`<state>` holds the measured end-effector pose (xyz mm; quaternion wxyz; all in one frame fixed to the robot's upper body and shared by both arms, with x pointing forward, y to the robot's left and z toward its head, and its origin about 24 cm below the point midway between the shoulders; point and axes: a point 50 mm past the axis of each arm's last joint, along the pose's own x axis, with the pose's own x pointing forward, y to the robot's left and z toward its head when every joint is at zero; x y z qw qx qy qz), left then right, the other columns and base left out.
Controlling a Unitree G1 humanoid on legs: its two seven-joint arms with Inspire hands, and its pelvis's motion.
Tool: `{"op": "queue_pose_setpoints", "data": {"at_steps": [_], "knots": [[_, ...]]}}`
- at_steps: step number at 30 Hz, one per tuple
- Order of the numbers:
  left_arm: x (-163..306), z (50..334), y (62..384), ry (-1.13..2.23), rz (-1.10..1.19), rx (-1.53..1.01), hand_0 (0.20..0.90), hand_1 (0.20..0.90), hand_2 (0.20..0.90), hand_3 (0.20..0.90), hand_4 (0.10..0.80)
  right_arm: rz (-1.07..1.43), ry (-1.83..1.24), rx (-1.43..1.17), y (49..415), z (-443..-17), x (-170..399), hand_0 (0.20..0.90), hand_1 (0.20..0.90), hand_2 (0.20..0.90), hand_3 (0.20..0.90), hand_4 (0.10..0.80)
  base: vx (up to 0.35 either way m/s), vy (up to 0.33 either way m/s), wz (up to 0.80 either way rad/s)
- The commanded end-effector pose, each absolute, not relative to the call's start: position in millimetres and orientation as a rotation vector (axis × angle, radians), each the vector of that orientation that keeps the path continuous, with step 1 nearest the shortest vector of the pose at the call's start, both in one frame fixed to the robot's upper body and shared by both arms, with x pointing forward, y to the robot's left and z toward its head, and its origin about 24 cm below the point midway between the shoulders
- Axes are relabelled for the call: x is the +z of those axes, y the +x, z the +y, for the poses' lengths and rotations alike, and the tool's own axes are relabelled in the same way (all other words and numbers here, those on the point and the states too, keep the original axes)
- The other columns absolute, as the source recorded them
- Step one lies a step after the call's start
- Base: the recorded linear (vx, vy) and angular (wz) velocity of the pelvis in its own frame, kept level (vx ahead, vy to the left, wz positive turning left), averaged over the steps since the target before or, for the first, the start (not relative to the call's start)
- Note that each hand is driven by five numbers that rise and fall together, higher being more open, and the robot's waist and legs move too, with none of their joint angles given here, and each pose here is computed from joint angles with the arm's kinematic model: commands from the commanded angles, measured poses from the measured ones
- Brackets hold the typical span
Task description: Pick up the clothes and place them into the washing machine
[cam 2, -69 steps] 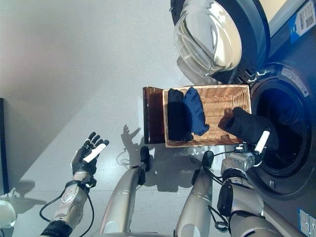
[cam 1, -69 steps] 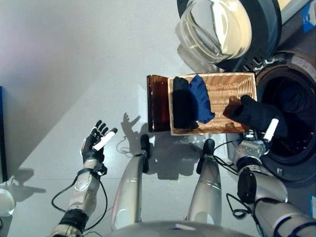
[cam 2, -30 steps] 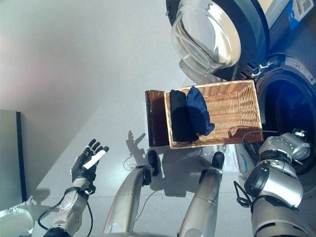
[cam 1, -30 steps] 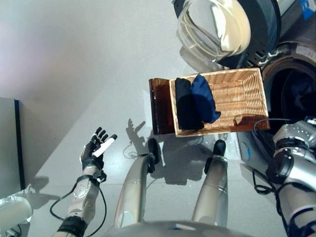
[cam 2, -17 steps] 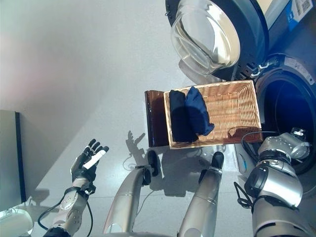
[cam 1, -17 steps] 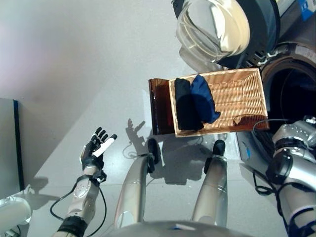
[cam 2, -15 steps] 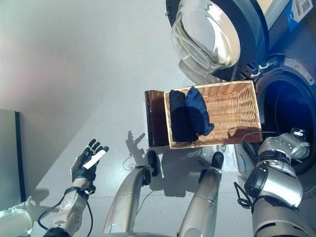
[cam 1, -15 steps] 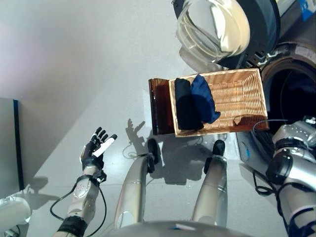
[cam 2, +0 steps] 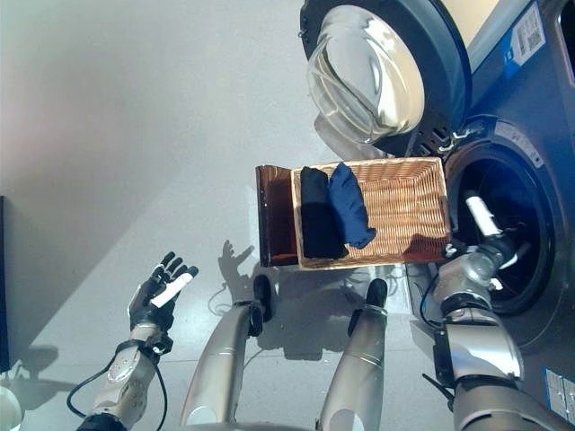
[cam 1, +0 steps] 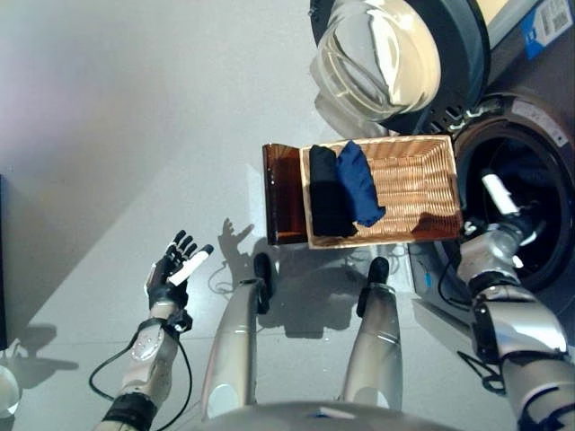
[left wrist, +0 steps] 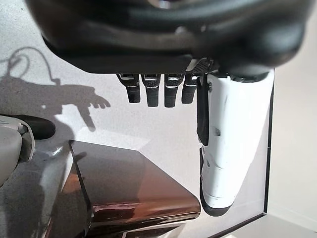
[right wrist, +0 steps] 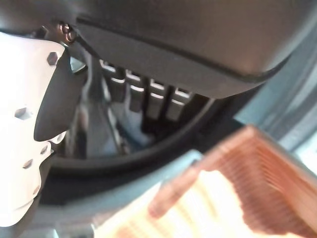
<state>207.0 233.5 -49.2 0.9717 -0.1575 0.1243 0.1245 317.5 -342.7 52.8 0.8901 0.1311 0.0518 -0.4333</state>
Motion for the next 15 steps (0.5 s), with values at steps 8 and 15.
{"op": "queue_pose_setpoints", "data": {"at_steps": [8, 15], "knots": [[-29.8, 268.0, 207.9, -0.21, 0.118, 0.349, 0.9, 0.9, 0.9, 0.9, 0.8, 0.11, -0.364, -0.491, 348.2, -267.4, 51.3, 0.9, 0.9, 0.9, 0.9, 0.8, -0.005, 0.0, 0.0], [-24.5, 264.4, 215.2, -0.201, 0.088, 0.346, 0.9, 0.9, 0.9, 0.9, 0.8, 0.136, -0.464, -0.398, 354.8, -240.5, 43.8, 0.9, 0.9, 0.9, 0.9, 0.8, 0.002, -0.001, 0.01]]}}
